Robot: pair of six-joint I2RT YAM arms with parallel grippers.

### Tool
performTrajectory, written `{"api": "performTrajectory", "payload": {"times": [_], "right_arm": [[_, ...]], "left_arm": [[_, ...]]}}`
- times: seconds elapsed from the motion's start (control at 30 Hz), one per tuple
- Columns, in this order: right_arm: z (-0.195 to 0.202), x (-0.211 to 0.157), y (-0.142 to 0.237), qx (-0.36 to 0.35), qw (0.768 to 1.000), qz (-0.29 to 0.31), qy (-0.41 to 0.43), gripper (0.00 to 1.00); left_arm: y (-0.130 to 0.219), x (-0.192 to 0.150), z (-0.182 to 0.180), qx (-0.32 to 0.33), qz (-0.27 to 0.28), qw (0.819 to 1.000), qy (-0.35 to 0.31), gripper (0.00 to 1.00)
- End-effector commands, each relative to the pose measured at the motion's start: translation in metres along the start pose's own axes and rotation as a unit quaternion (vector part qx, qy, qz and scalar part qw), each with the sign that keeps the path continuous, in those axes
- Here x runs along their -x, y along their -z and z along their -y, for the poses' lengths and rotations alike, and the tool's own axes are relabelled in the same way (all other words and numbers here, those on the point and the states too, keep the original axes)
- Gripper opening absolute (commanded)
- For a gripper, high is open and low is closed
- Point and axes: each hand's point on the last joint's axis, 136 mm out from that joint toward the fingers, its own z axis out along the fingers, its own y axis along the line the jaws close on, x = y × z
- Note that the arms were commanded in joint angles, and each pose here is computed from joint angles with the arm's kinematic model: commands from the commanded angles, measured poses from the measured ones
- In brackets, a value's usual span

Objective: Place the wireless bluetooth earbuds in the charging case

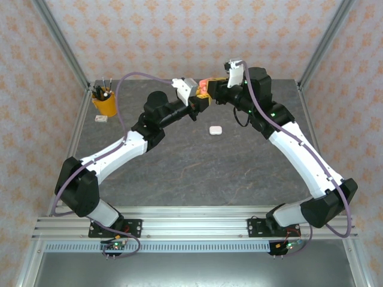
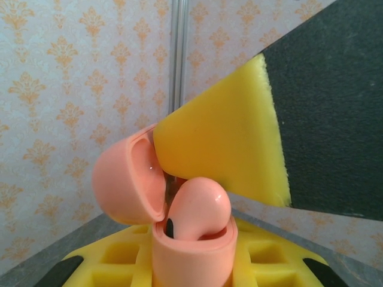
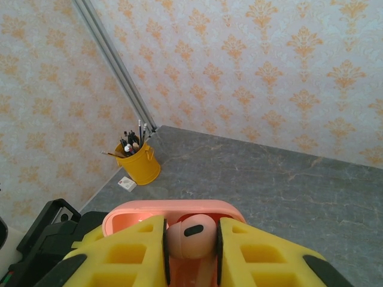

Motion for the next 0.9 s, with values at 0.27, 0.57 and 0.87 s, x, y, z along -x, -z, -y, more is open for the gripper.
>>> {"api": "performTrajectory", "payload": {"times": [0.27, 0.57, 0.87], "right_arm": [[-0.001, -0.023, -0.004, -0.005, 0.999, -0.044, 0.003, 0.3], [0.009, -0.019, -0.002, -0.036, 0.999, -0.034, 0.0, 0.37], [0.009, -0.006, 0.001, -0.045, 0.999, -0.018, -0.016, 0.43]], "left_arm": [[-0.002, 0.038, 0.014, -0.023, 0.052, 0.998, -0.019, 0.0], [-0.003, 0.035, 0.014, -0.023, 0.05, 0.998, -0.02, 0.0], [-0.004, 0.031, 0.013, -0.023, 0.046, 0.999, -0.019, 0.0]]}}
